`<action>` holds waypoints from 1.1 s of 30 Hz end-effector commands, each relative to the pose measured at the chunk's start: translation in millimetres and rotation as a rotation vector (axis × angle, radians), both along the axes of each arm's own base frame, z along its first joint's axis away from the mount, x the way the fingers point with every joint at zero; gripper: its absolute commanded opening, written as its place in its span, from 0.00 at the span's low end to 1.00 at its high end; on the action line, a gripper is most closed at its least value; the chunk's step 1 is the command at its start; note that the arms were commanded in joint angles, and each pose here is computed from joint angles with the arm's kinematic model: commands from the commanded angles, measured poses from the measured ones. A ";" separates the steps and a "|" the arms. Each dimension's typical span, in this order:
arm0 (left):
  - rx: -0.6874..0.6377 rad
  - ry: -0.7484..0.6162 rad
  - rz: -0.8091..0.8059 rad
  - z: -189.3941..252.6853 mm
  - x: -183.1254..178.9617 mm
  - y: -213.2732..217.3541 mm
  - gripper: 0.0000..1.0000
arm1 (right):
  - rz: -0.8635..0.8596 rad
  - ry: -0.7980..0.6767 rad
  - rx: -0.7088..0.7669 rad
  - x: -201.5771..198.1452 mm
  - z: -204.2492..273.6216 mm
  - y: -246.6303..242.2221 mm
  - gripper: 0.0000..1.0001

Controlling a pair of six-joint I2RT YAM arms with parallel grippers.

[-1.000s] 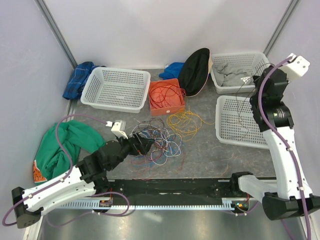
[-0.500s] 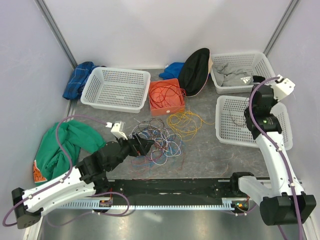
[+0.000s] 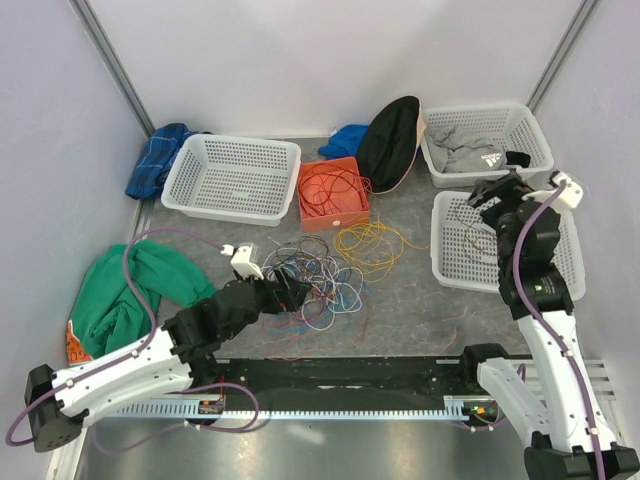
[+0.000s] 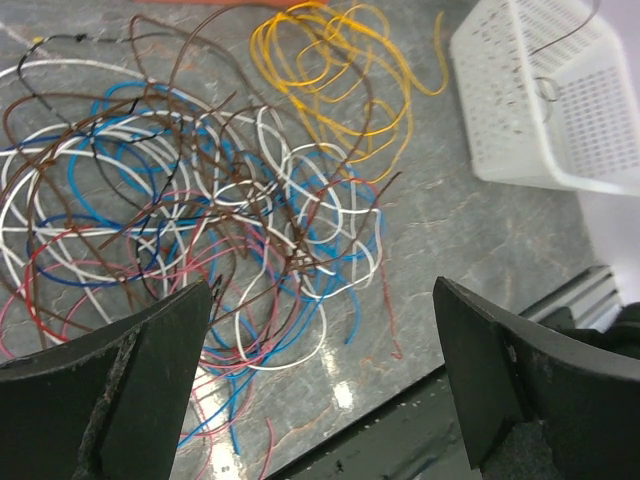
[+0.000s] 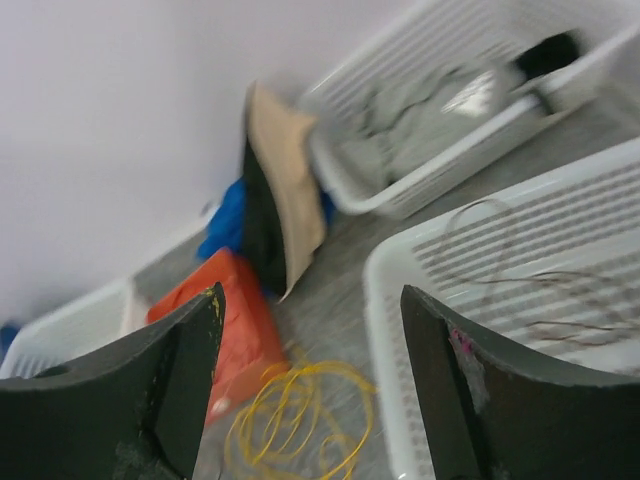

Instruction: Untangle the cables

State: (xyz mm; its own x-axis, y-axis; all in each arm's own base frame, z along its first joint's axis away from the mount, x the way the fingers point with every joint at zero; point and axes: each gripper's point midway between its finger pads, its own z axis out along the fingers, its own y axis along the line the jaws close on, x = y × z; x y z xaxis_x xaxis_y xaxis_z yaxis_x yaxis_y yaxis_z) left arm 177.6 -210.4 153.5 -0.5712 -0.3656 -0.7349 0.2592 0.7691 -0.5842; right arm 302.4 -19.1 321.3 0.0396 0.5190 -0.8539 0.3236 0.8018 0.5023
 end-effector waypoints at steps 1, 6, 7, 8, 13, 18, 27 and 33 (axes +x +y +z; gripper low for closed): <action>-0.014 0.015 0.093 3.3 13.0 1.9 1.00 | 0.452 -0.013 0.100 3.9 -17.7 97.0 0.77; 0.049 0.033 0.140 -7.0 27.1 -4.5 1.00 | 0.670 0.031 0.039 -21.2 -62.2 153.5 0.76; 0.057 0.027 0.138 -5.9 29.7 -8.0 1.00 | 0.684 0.027 0.039 -22.7 -65.2 157.4 0.76; 0.060 0.021 0.138 -0.9 34.1 -13.4 1.00 | 0.693 0.051 0.038 -25.1 -80.3 159.8 0.76; 0.174 0.029 0.156 -12.2 57.9 -36.9 0.98 | 0.768 0.081 0.043 -31.7 -106.6 174.2 0.76; 0.234 0.091 0.178 -27.6 72.4 -50.8 0.88 | 0.795 0.089 0.032 -35.2 -113.7 176.5 0.76; 0.245 0.165 0.162 -48.5 65.3 -50.7 0.72 | 0.812 0.073 0.037 -38.5 -105.0 178.5 0.77; 0.191 0.092 0.137 -11.0 63.6 -46.0 0.02 | 0.835 0.046 0.064 -41.6 -91.9 182.9 0.75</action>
State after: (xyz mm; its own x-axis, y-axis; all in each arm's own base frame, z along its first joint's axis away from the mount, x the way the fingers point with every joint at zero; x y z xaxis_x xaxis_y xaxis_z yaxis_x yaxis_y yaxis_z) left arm 237.9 -258.9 98.4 -0.6559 -0.2436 -0.7145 0.0655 0.9246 -0.3753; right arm 261.1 156.4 199.0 -0.4576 0.3814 -0.8032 -0.2803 0.7954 0.5374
